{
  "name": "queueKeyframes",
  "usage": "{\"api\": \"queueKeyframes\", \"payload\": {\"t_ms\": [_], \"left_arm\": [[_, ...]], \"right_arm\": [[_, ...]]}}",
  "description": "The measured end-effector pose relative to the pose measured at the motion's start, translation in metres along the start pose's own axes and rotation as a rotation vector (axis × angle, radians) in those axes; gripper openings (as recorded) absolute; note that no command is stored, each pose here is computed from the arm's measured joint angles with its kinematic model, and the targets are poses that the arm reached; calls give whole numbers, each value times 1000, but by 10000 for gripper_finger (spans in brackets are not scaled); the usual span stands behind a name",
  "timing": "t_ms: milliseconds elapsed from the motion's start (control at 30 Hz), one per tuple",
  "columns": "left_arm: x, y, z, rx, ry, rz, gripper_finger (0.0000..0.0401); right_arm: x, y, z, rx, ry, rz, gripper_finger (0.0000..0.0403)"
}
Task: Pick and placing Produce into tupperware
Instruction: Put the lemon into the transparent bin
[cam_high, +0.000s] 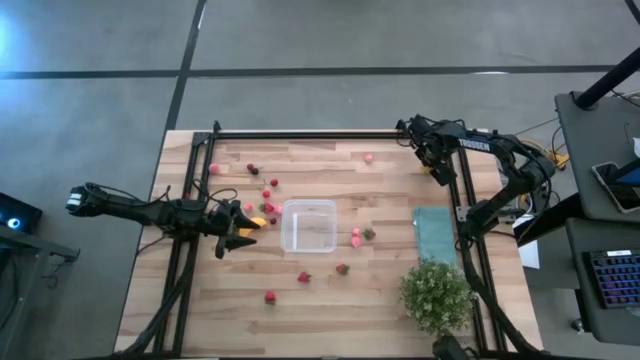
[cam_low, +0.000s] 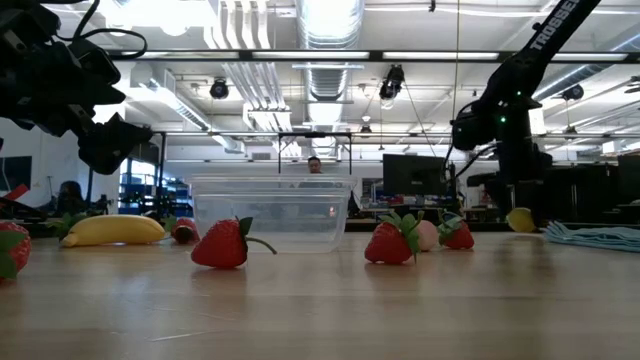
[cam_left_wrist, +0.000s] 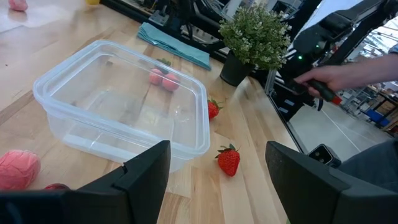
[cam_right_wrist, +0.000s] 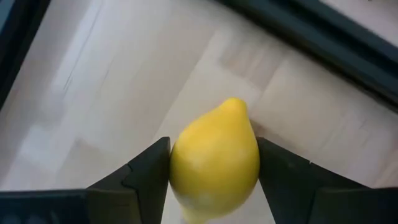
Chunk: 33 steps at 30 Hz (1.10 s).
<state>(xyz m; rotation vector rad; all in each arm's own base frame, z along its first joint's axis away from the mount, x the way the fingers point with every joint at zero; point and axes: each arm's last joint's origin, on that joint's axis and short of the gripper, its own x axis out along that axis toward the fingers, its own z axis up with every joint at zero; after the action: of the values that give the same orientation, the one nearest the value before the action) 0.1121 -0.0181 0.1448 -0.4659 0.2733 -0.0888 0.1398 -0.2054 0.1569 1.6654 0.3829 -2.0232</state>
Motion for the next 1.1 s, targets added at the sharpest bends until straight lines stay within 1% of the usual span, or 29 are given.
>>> {"api": "queueKeyframes", "payload": {"t_ms": [167, 300, 367, 433, 500, 733, 867, 1100], "left_arm": [[0, 0, 0, 0, 0, 0, 249], [0, 0, 0, 0, 0, 0, 249], [0, 0, 0, 0, 0, 0, 249], [0, 0, 0, 0, 0, 0, 249], [0, 0, 0, 0, 0, 0, 249], [0, 0, 0, 0, 0, 0, 249], [0, 0, 0, 0, 0, 0, 249], [0, 0, 0, 0, 0, 0, 249]], "right_arm": [[-9, 3, -21, -143, 25, 43, 207], [-19, 6, -44, -331, 33, 104, 207], [-26, 8, -59, -457, 37, 172, 207], [-33, 11, -77, -585, 53, 263, 207], [-42, 13, -95, -688, 74, 360, 207], [-87, 13, -156, -899, 117, 700, 207], [-114, 6, -182, -1070, 86, 816, 208], [-156, -9, -211, -1359, 39, 988, 208]]}}
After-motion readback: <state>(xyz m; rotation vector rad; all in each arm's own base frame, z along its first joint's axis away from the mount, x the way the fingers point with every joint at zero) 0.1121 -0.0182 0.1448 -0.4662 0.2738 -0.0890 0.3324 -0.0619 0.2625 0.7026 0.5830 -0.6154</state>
